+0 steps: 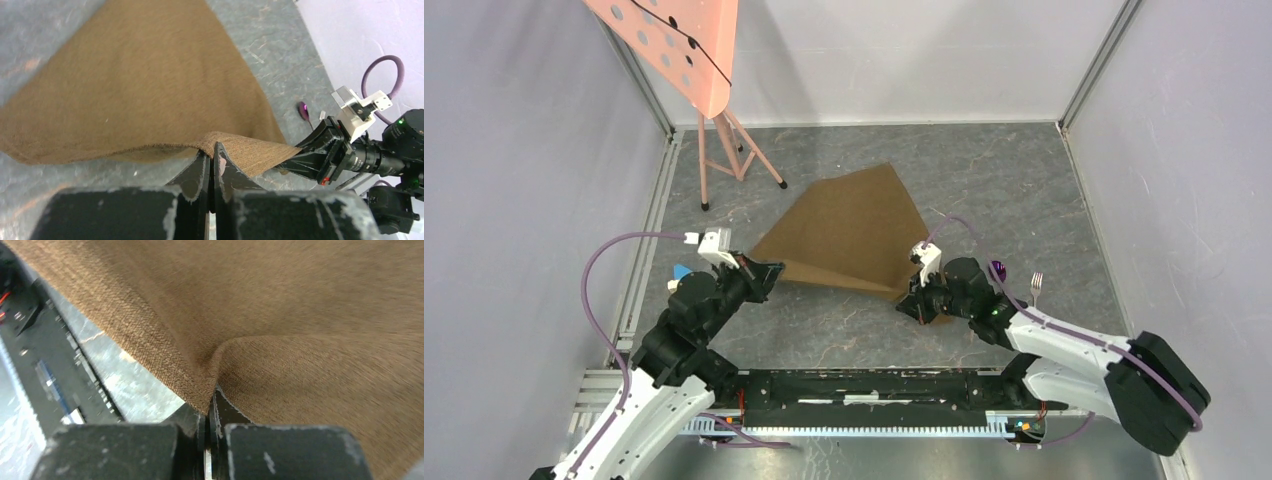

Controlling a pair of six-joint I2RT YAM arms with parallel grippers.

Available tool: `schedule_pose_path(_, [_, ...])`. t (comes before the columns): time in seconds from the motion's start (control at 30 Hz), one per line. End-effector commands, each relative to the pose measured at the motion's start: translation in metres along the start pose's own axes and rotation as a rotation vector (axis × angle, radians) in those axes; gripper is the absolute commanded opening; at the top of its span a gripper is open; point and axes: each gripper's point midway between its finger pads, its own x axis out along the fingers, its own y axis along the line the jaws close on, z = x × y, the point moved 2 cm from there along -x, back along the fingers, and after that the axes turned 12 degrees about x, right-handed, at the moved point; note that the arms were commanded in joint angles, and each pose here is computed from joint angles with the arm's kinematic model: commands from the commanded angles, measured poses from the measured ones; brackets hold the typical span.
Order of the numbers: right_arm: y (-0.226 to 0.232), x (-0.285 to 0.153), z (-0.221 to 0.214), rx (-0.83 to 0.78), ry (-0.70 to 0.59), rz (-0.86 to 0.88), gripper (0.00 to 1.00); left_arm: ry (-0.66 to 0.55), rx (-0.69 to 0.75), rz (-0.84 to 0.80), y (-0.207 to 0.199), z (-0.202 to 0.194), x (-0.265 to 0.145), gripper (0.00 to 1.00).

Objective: Fold the napkin into a case and place the utensils inside
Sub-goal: Flatten out the crumpled napkin at the center of the board.

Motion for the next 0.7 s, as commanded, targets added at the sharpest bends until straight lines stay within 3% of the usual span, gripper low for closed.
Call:
schedule_pose_path(0.0, [0.020, 0.002, -0.028, 0.089, 0.135, 0.158, 0.02, 0.016, -0.167, 0.201, 0.032, -0.019, -0.009, 0.02])
schedule_pose_path(0.13, [0.020, -0.005, -0.046, 0.063, 0.223, 0.177, 0.10, 0.085, -0.245, 0.174, 0.028, -0.044, -0.006, 0.02])
schedule_pose_path(0.27, [0.025, -0.016, -0.025, 0.019, 0.160, 0.159, 0.26, 0.178, -0.308, 0.084, 0.014, -0.070, 0.006, 0.02])
schedule_pose_path(0.33, [0.029, -0.021, -0.005, -0.019, 0.098, 0.146, 0.43, 0.241, -0.323, 0.077, 0.012, -0.085, 0.011, 0.02])
schedule_pose_path(0.4, [0.024, -0.024, 0.017, -0.034, 0.027, 0.070, 0.71, 0.299, -0.320, 0.065, 0.009, -0.096, 0.016, 0.02])
schedule_pose_path(0.47, [0.023, -0.024, 0.042, -0.052, -0.037, 0.023, 0.90, 0.342, -0.306, 0.058, 0.007, -0.101, 0.018, 0.02])
schedule_pose_path(0.53, [0.019, -0.016, 0.065, -0.040, -0.095, -0.039, 0.98, 0.364, -0.304, 0.062, 0.007, -0.105, 0.020, 0.02])
schedule_pose_path(0.67, [-0.003, 0.020, 0.104, 0.024, -0.145, -0.203, 0.98, 0.398, -0.343, 0.076, 0.009, -0.119, 0.025, 0.02])
